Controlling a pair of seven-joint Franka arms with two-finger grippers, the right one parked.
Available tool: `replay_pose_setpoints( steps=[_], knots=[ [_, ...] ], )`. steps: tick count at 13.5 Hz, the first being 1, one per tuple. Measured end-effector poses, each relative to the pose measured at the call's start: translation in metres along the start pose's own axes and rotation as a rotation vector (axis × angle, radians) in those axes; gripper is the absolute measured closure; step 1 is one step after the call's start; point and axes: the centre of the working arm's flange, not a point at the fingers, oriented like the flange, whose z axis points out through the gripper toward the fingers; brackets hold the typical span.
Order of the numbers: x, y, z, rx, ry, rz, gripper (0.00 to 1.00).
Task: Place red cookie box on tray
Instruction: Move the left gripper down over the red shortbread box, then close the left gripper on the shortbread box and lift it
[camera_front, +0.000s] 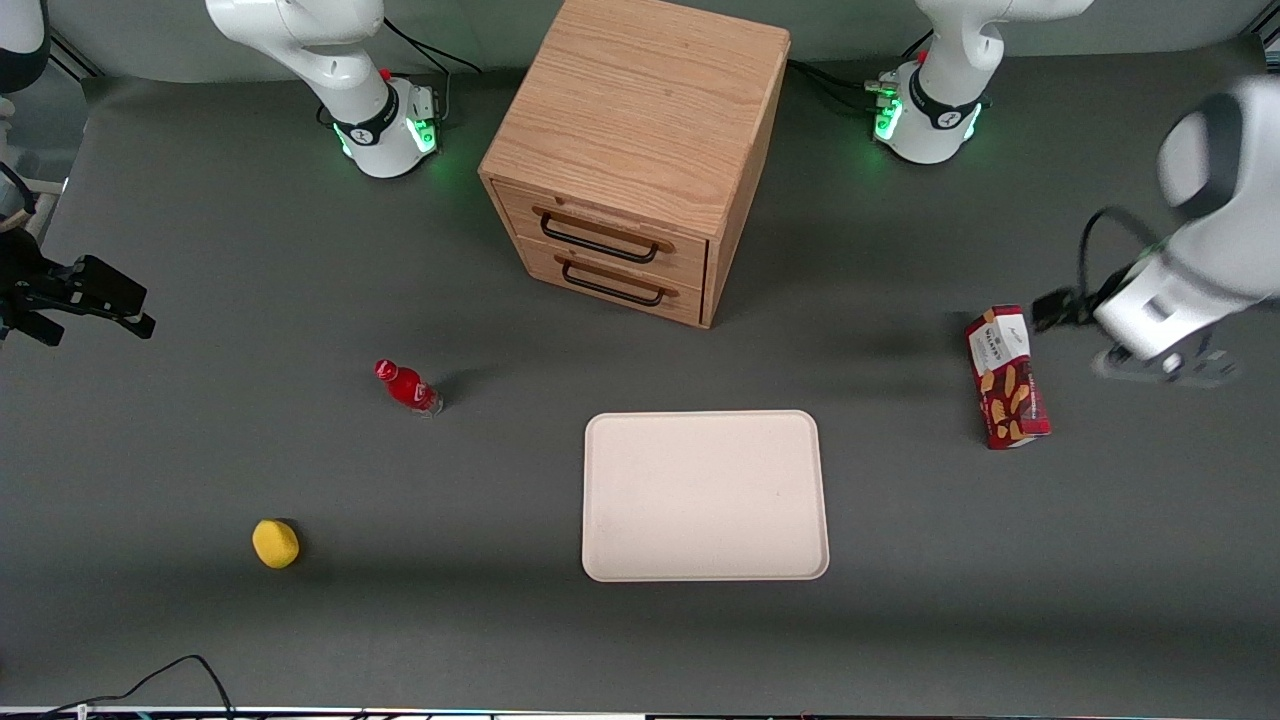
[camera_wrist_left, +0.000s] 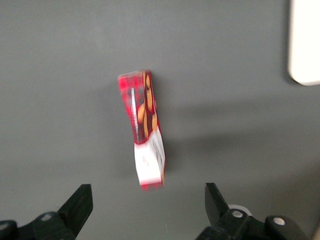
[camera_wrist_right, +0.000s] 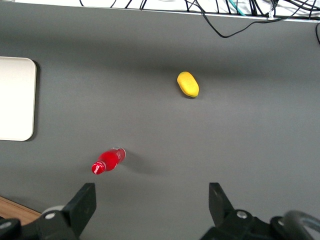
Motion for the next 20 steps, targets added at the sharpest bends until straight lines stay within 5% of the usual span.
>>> replay_pose_setpoints(
  steps=[5, 7, 12, 16, 20],
  knots=[
    [0.004, -0.024, 0.150, 0.037, 0.109, 0.039, 0.00],
    [-0.006, -0.027, 0.176, 0.041, 0.134, 0.031, 0.17],
    [-0.010, -0.028, 0.174, 0.037, 0.145, 0.021, 0.80],
    [-0.005, -0.031, 0.126, -0.005, 0.106, -0.012, 0.93],
    [0.017, -0.018, -0.045, -0.089, 0.034, -0.023, 0.93]
  ],
)
